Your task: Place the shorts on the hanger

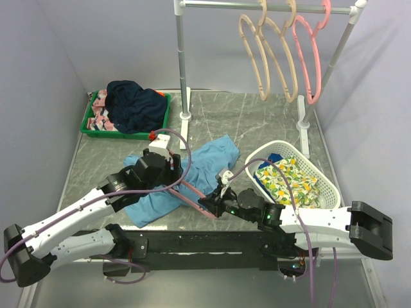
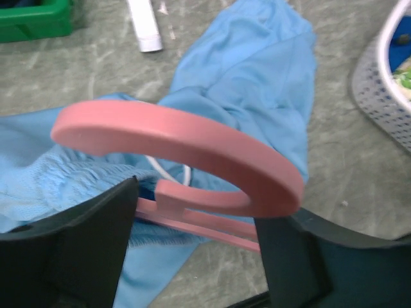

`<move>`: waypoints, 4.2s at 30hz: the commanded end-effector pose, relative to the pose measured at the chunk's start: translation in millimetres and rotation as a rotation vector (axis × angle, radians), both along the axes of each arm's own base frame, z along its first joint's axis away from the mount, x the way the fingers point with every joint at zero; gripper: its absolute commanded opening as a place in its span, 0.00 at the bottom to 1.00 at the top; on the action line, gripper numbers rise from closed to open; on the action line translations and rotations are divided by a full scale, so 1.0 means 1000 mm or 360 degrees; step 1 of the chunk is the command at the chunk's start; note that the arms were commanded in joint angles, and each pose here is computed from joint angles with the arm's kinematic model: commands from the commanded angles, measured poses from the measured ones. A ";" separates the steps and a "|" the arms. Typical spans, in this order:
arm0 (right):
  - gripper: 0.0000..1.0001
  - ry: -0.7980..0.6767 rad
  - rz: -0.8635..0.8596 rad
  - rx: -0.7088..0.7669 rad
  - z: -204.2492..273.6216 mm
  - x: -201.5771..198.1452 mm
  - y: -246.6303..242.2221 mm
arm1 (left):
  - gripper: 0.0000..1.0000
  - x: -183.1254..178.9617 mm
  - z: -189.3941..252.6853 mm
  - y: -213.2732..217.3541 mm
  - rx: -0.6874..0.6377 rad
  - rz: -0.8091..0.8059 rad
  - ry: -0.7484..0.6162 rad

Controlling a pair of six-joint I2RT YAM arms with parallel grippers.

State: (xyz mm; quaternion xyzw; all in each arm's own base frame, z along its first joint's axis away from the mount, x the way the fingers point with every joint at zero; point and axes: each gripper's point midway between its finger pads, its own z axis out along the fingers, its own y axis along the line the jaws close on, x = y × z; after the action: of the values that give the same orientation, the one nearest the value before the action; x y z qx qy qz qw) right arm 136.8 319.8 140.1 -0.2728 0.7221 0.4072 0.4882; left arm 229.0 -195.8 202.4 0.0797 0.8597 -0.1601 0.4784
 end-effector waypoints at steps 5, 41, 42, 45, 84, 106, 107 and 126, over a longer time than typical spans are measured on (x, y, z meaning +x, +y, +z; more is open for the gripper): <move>0.00 -0.0071 0.0056 0.0227 0.043 -0.002 0.015 | 0.72 0.020 0.016 0.005 -0.0048 0.0196 -0.0164; 0.70 0.0667 -0.0661 0.0381 -0.024 0.027 -0.069 | 0.01 0.015 0.004 0.027 -0.0230 0.0331 -0.0356; 0.64 0.0668 -0.0649 0.0350 -0.026 0.028 -0.065 | 0.01 0.014 0.005 0.025 -0.0238 0.0319 -0.0360; 0.64 0.0694 -0.0625 0.0221 -0.049 0.028 -0.053 | 0.01 0.013 0.009 0.028 -0.0268 0.0331 -0.0378; 0.00 0.0730 -0.0733 -0.0126 -0.032 0.028 -0.050 | 0.01 0.024 0.009 0.079 -0.0284 0.0781 -0.0581; 0.00 0.0941 -0.0669 -0.0133 0.050 0.022 -0.084 | 0.01 0.034 -0.014 0.114 -0.0123 0.1230 -0.0689; 0.00 0.0952 -0.0637 -0.0135 0.053 0.020 -0.082 | 0.01 0.035 -0.014 0.113 -0.0127 0.1233 -0.0690; 0.00 0.1281 -0.0461 -0.0051 0.134 0.012 -0.056 | 0.01 0.034 -0.018 0.124 -0.0070 0.1439 -0.0732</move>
State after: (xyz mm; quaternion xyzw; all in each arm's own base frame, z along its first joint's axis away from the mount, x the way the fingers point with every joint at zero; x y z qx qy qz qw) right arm 159.9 260.5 242.6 -0.0032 0.9008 0.3636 0.2376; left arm 273.2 -101.5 208.4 -0.2932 0.6676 -0.0424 0.6830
